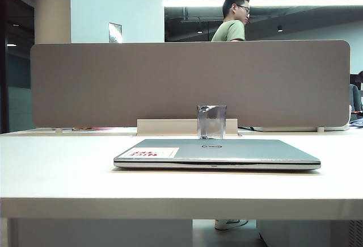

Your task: Pick up the water cup and place it on the right side of the laptop.

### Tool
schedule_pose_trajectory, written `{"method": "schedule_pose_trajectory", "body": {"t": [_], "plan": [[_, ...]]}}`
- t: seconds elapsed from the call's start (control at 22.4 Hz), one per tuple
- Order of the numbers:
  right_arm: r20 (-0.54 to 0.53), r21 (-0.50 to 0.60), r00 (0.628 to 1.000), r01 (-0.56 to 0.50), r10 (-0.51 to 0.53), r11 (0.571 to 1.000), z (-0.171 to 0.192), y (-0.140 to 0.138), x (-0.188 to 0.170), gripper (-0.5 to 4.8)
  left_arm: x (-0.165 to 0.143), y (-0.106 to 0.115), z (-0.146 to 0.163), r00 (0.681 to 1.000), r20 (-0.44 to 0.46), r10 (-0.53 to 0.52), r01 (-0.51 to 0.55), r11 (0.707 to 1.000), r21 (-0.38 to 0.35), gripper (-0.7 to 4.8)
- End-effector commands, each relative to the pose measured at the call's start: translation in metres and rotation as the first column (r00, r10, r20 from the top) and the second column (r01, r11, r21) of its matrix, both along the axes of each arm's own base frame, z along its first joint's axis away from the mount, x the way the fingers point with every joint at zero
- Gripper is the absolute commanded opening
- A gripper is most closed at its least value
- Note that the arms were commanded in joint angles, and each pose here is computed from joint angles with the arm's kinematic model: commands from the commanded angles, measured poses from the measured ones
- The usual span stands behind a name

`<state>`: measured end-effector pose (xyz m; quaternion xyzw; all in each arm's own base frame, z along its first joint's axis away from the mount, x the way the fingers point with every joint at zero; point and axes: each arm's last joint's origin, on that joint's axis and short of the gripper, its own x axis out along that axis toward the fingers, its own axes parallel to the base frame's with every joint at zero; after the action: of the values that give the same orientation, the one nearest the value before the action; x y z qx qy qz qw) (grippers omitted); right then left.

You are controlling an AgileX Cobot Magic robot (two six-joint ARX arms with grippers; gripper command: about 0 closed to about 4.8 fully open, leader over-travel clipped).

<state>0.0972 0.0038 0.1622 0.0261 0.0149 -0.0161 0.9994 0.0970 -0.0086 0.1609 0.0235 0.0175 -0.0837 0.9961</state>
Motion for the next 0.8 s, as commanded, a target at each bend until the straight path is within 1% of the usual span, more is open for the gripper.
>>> {"method": "schedule_pose_trajectory", "body": {"t": [0.04,0.31,0.4,0.71,0.76,0.8], "plan": [[0.005,-0.003,1.000,-0.002,0.002,1.000,-0.0010,0.0001,0.0003,-0.08,-0.0001,0.0001,0.0024,1.000,0.015,0.002,-0.002,1.000,-0.004,-0.03],[0.006,-0.003,1.000,-0.002,0.002,1.000,-0.0009,0.0001,0.0003,-0.08,-0.0001,0.0001,0.0024,1.000,0.015,0.002,-0.002,1.000,-0.004,-0.03],[0.009,-0.003,1.000,0.013,-0.012,1.000,-0.0007,-0.0003,0.0003,-0.08,-0.0001,0.0001,0.0027,1.000,0.017,0.002,-0.002,1.000,-0.005,-0.04],[0.015,-0.001,1.000,0.001,-0.001,1.000,-0.0001,0.0000,0.0003,-0.08,-0.0001,-0.0001,0.0026,1.000,0.015,-0.002,0.002,1.000,-0.004,-0.03],[0.018,0.004,1.000,0.001,-0.001,1.000,0.0002,0.0000,0.0003,-0.08,-0.0001,-0.0001,0.0026,1.000,0.016,-0.001,0.001,1.000,-0.004,-0.03],[0.020,0.046,1.000,-0.020,0.019,0.999,0.0002,0.0007,0.0003,-0.08,-0.0001,0.0000,0.0026,1.000,0.016,-0.001,0.001,1.000,-0.004,-0.04]]}}
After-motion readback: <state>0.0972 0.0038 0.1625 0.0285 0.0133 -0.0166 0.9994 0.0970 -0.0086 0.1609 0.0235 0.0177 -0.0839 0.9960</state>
